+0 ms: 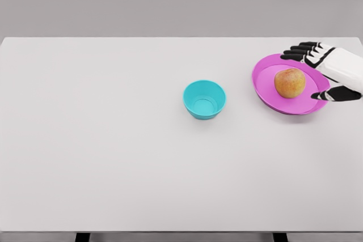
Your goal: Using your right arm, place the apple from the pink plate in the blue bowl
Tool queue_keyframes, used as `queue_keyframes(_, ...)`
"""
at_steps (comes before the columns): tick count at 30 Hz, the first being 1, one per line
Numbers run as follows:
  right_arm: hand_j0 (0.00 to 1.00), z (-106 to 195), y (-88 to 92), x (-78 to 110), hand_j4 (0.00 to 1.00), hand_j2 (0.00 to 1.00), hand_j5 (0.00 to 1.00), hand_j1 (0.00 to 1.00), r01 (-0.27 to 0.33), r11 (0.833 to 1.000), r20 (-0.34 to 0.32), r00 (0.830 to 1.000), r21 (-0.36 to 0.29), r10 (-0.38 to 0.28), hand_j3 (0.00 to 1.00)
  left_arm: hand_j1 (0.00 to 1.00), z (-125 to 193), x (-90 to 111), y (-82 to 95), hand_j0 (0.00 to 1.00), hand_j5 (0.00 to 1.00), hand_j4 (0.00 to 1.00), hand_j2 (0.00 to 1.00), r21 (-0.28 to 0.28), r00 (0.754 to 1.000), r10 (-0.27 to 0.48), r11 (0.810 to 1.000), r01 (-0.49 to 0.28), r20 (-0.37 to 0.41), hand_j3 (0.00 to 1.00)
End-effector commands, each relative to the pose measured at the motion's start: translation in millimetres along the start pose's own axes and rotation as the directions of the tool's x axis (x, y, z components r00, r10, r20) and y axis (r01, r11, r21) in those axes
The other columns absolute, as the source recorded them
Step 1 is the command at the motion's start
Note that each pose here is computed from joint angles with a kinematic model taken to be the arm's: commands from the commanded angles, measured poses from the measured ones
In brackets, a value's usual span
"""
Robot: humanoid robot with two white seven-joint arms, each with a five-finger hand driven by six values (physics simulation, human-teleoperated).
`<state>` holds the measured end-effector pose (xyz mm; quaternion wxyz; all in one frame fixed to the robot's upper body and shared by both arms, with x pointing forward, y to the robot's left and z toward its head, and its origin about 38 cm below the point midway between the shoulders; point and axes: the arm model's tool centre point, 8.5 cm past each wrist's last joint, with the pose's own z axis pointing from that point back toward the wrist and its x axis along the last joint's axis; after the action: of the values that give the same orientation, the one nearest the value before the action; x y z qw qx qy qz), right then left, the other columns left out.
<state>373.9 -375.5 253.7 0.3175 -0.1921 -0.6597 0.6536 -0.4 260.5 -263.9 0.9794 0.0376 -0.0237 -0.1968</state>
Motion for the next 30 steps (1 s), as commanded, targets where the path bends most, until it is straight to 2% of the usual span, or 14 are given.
queue_keyframes(1,1.0,-0.4,1.1,1.3,1.0,1.0,1.0,1.0,0.007,1.0,0.004,1.0,0.002,-0.007,1.0,1.0,0.0,-0.1,0.1,1.0,1.0,1.0,1.0,0.0,1.0,0.0,1.0,0.0,0.0,1.0)
queue_keyframes(5,1.0,4.5,-5.6,-4.9,1.0,1.0,1.0,1.0,-0.003,1.0,-0.017,1.0,-0.004,0.002,1.0,1.0,-0.1,0.9,0.4,1.0,1.0,1.0,1.0,0.001,1.0,0.0,1.0,0.0,0.001,1.0)
queue_keyframes(9,1.0,21.1,1.9,-33.5,1.0,1.0,1.0,1.0,0.015,0.999,-0.116,0.993,0.037,-0.01,1.0,1.0,-0.1,0.9,0.4,1.0,1.0,1.0,1.0,0.001,1.0,0.0,1.0,0.0,0.001,1.0)
queue_keyframes(10,1.0,24.9,-0.3,-36.7,1.0,1.0,1.0,1.0,0.01,0.993,-0.129,0.992,0.114,0.004,1.0,1.0,-0.1,0.9,0.4,1.0,1.0,1.0,1.0,0.001,1.0,0.0,1.0,0.0,0.001,1.0)
queue_keyframes(11,1.0,29.9,-4.7,-39.3,1.0,1.0,1.0,1.0,0.006,0.978,-0.141,0.99,0.207,0.024,1.0,1.0,-0.1,0.9,0.4,1.0,1.0,1.0,1.0,0.001,1.0,0.0,1.0,0.0,0.001,1.0)
queue_keyframes(12,1.0,32.5,-5.9,-40.3,1.0,1.0,1.0,1.0,0.006,0.968,-0.147,0.989,0.251,0.032,1.0,1.0,-0.1,0.9,0.4,1.0,1.0,1.0,1.0,0.001,1.0,0.0,1.0,0.0,0.001,1.0)
queue_keyframes(13,1.0,37.3,-7.5,-41.5,1.0,1.0,1.0,1.0,0.009,0.941,-0.154,0.987,0.339,0.046,1.0,1.0,-0.1,0.9,0.4,1.0,1.0,1.0,1.0,0.001,1.0,0.0,1.0,0.0,0.001,1.0)
queue_keyframes(14,1.0,38.5,-12.1,-42.3,1.0,1.0,1.0,1.0,0.004,0.939,-0.158,0.986,0.344,0.053,1.0,1.0,-0.1,0.9,0.4,1.0,1.0,1.0,1.0,0.001,1.0,0.0,1.0,0.0,0.001,1.0)
queue_keyframes(15,1.0,34.5,-24.3,-43.0,1.0,1.0,1.0,1.0,-0.018,0.947,-0.154,0.986,0.321,0.071,1.0,1.0,-0.1,0.9,0.4,1.0,1.0,1.0,1.0,0.001,1.0,0.0,1.0,0.0,0.001,1.0)
queue_keyframes(17,1.0,33.3,-36.1,-56.0,1.0,1.0,1.0,1.0,-0.011,0.96,-0.187,0.98,0.28,0.066,1.0,1.0,-0.1,0.9,0.4,1.0,1.0,1.0,1.0,0.001,1.0,0.0,1.0,0.0,0.001,1.0)
queue_keyframes(20,1.0,14.2,-25.2,-71.2,1.0,1.0,1.0,1.0,0.035,0.959,-0.198,0.98,0.283,0.023,1.0,1.0,-0.1,0.9,0.4,1.0,1.0,1.0,1.0,0.001,1.0,0.0,1.0,0.0,0.001,1.0)
queue_keyframes(23,1.0,-17.4,10.0,-73.0,1.0,1.0,1.0,1.0,0.093,0.935,-0.166,0.985,0.343,-0.037,1.0,1.0,-0.1,0.9,0.4,1.0,1.0,1.0,1.0,0.001,1.0,0.0,1.0,0.0,0.001,1.0)
queue_keyframes(24,1.0,-20.8,14.8,-71.1,1.0,1.0,1.0,1.0,0.097,0.931,-0.158,0.987,0.352,-0.043,1.0,1.0,-0.1,0.9,0.4,1.0,1.0,1.0,1.0,0.001,1.0,0.0,1.0,0.0,0.001,1.0)
queue_keyframes(30,1.0,-53.3,4.8,-75.9,1.0,1.0,1.0,1.0,0.086,0.934,-0.137,0.99,0.347,-0.04,1.0,1.0,0.0,0.0,0.1,1.0,1.0,1.0,1.0,0.0,1.0,0.0,1.0,0.0,0.0,1.0)
